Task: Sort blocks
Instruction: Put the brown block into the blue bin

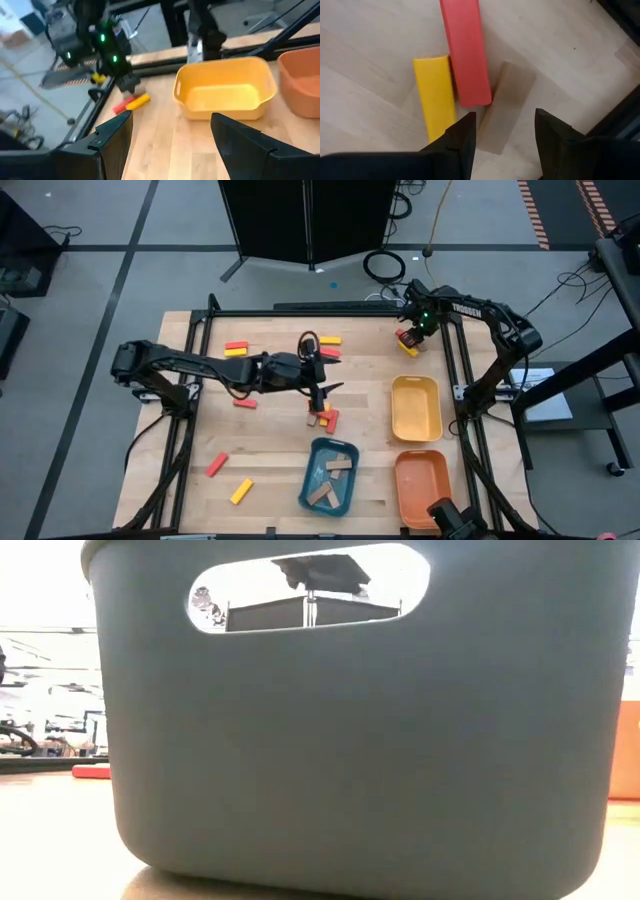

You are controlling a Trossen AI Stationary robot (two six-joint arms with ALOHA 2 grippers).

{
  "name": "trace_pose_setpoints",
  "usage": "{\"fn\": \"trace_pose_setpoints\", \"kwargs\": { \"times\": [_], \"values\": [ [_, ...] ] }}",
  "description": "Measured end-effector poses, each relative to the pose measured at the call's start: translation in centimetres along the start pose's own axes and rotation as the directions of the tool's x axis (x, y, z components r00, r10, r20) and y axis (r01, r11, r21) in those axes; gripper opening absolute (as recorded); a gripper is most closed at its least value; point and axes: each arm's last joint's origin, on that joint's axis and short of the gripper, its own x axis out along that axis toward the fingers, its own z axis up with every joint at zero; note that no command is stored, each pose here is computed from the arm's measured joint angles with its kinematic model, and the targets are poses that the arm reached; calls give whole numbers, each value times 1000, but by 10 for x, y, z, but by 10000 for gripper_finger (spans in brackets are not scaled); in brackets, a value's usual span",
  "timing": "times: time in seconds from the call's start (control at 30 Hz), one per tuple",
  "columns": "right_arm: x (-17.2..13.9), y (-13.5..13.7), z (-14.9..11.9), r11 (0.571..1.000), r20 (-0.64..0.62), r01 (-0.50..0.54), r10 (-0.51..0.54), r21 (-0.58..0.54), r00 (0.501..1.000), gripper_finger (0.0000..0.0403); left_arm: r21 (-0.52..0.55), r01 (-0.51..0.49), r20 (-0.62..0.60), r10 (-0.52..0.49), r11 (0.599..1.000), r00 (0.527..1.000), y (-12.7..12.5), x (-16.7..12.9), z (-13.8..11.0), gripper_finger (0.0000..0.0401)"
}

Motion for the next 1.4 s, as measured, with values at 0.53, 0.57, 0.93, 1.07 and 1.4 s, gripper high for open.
{"fn": "trace_pose_setpoints", "kwargs": {
  "times": [0.53, 0.57, 0.93, 1.07, 1.4],
  "values": [
    [13, 9, -14, 1000, -74, -1, 3, 21, 997, 128, -86, -32, 366, 62, 996, 929, 66, -70, -55, 264],
    [17, 9, -17, 1000, -80, 1, 1, 18, 997, 128, -79, -24, 368, 52, 997, 928, 67, -70, -56, 264],
    [23, 14, -12, 999, -31, 28, -28, 16, 999, 119, -48, -3, 401, 22, 999, 916, 77, -72, -58, 264],
    [29, 14, -10, 999, -46, 45, -44, 13, 998, 90, -46, 4, 402, 15, 999, 916, 76, -71, -58, 264],
    [23, 15, -11, 996, -22, 81, -80, 48, 997, 18, -48, 61, 418, -35, 997, 908, 75, -72, -57, 264]
  ]
}}
